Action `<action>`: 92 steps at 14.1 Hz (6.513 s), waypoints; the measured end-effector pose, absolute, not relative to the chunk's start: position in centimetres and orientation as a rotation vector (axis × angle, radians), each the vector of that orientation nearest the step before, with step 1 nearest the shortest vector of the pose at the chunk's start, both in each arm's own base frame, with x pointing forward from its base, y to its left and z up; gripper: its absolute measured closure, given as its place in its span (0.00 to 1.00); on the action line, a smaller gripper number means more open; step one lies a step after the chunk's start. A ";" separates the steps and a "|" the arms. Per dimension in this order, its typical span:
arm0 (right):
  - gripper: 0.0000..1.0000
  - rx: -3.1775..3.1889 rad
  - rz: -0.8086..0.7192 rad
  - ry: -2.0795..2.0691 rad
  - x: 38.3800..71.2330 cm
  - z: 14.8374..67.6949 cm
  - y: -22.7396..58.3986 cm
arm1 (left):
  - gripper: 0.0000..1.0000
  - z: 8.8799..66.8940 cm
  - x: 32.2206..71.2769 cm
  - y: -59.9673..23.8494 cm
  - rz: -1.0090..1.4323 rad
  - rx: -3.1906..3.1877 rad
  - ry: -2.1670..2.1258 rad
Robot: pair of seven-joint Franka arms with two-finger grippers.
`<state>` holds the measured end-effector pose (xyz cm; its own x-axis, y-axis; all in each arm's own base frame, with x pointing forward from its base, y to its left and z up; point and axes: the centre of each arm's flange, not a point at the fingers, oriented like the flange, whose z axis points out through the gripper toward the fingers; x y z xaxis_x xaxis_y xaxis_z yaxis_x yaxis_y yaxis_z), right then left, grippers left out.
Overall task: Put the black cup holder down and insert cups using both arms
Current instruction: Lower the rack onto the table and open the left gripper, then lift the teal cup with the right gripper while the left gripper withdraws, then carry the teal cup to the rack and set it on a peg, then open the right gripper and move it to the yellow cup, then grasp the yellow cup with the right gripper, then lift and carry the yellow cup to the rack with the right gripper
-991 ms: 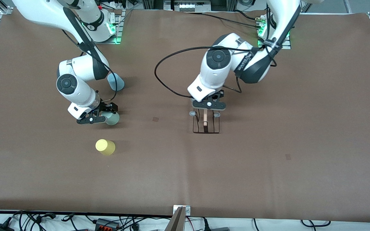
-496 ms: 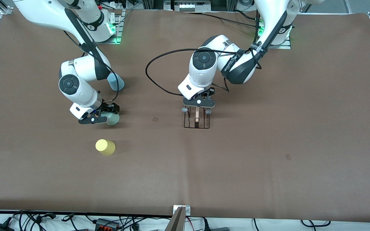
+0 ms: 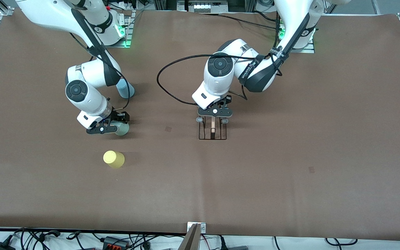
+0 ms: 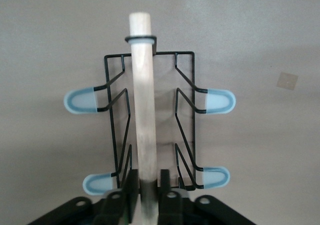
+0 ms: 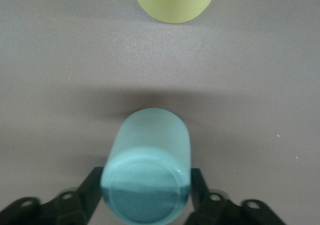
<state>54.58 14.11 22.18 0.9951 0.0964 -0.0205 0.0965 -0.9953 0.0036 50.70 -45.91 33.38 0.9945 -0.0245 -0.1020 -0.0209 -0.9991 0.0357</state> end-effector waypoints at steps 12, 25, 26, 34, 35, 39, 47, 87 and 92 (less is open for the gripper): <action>0.33 3.090 -0.018 0.156 57.7 35.6 15.4 | 0.00 48.1 55.4 -33.5 -0.171 3.155 -0.194; 0.33 3.281 -0.070 -0.271 44.2 43.4 44.2 | 0.00 55.5 52.4 -11.0 -0.284 3.180 -0.336; 0.33 3.284 -0.074 -0.287 43.7 42.9 45.0 | 0.00 55.7 51.7 -9.9 -0.284 3.177 -0.370; 0.33 3.266 -0.039 -0.328 41.5 36.4 49.8 | 0.00 56.4 55.6 -4.5 -0.191 3.125 -0.298; 0.33 3.263 -0.048 -0.322 41.3 35.9 50.1 | 0.00 56.6 56.1 -4.4 -0.179 3.128 -0.293; 0.18 3.254 -0.067 -0.328 41.4 34.9 50.2 | 0.00 57.3 56.6 -4.3 -0.153 3.132 -0.283; 0.00 3.236 0.068 -0.285 51.0 40.4 40.3 | 0.00 58.4 56.5 -2.6 -0.121 3.150 -0.222; 0.34 3.264 0.132 -0.150 56.6 41.7 35.0 | 0.00 58.3 55.0 -2.6 -0.005 3.156 -0.160; 0.34 3.322 0.130 -0.318 52.2 42.5 45.9 | 0.00 58.3 55.0 -2.5 -0.005 3.156 -0.160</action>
<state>52.19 45.94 42.51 0.9790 -0.1955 0.0580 -0.1801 -0.9624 -0.2035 54.95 -2.55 58.30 0.9949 -0.1008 -0.0043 -0.1008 -0.9947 -0.0185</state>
